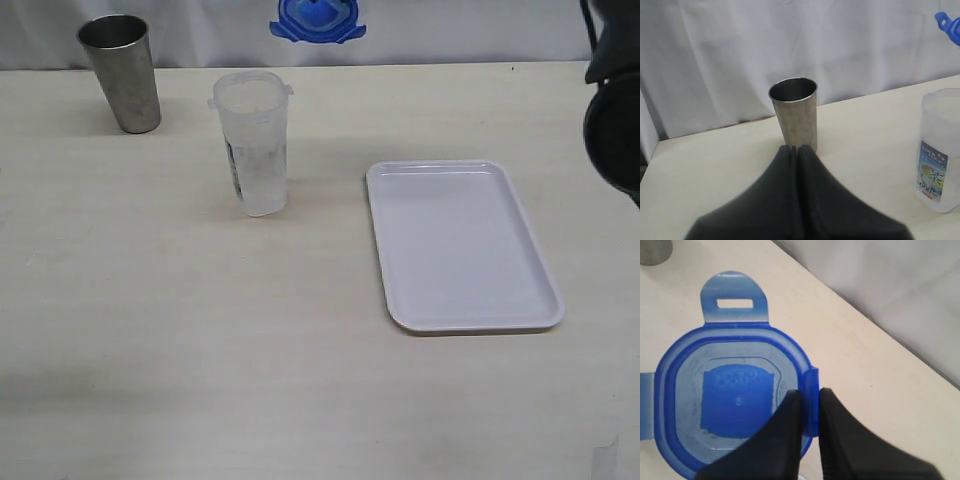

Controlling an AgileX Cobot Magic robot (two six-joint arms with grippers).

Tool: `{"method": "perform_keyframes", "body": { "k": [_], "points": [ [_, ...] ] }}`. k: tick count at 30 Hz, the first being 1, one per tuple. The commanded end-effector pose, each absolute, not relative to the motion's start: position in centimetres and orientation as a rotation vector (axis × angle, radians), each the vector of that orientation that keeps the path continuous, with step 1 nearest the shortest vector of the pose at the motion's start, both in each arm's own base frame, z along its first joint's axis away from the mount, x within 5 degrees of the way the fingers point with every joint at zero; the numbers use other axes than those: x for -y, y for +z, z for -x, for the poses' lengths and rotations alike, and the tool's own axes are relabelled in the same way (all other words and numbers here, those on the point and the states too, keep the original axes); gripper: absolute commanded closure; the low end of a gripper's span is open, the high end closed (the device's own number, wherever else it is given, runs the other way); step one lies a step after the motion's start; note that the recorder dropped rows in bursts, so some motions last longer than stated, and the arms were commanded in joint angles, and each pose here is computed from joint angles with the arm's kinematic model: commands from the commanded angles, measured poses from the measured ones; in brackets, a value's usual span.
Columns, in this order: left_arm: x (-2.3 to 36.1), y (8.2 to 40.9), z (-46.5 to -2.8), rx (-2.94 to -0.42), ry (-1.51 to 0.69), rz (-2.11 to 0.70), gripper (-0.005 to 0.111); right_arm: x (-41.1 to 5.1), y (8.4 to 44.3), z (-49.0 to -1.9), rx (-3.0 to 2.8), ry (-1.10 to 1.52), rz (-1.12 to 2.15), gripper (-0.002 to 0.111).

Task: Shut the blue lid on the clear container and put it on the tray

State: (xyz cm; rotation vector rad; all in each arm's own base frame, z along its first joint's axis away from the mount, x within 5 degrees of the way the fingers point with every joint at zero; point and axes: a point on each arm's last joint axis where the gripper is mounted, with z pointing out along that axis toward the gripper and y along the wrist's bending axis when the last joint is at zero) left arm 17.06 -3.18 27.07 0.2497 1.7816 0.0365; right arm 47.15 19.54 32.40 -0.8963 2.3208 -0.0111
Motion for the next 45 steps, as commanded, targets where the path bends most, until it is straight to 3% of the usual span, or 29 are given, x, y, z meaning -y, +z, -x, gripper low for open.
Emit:
{"method": "perform_keyframes", "body": {
  "k": [1, 8, 12, 19, 24, 33, 40, 45],
  "points": [
    [3.1, 27.0, -17.0, -1.784, 0.032, -0.242, 0.107, -17.0, 33.7, -46.5, -2.361, -0.072, 0.84, 0.104],
    [3.1, 27.0, -17.0, -1.784, 0.034, -0.244, 0.107, -15.2, 33.2, -42.1, -2.493, -0.094, 0.935, 0.104],
    [3.1, 27.0, -17.0, -1.784, 0.034, -0.244, 0.107, -12.7, 32.8, -38.6, -2.521, -0.079, 0.834, 0.104],
    [3.1, 27.0, -17.0, -1.784, 0.032, -0.241, 0.107, -9.0, 27.0, -31.1, -2.67, -0.057, 0.767, 0.104],
    [3.1, 27.0, -17.0, -1.785, 0.031, -0.238, 0.107, -9.0, 22.2, -30.3, -2.69, -0.01, 0.728, 0.104],
    [3.1, 27.0, -17.0, -1.786, 0.03, -0.24, 0.107, -17.0, 19.9, -28.5, -2.655, 0.239, 0.918, 0.104],
    [3.1, 27.0, -17.0, -1.786, 0.03, -0.24, 0.107, -21.5, 14.6, -27.9, -2.672, 0.28, 1.012, 0.104],
    [3.1, 27.0, -17.0, -1.786, 0.03, -0.24, 0.107, -22.6, 12.2, -28.3, -2.708, 0.298, 1.022, 0.088]
  ]
}}
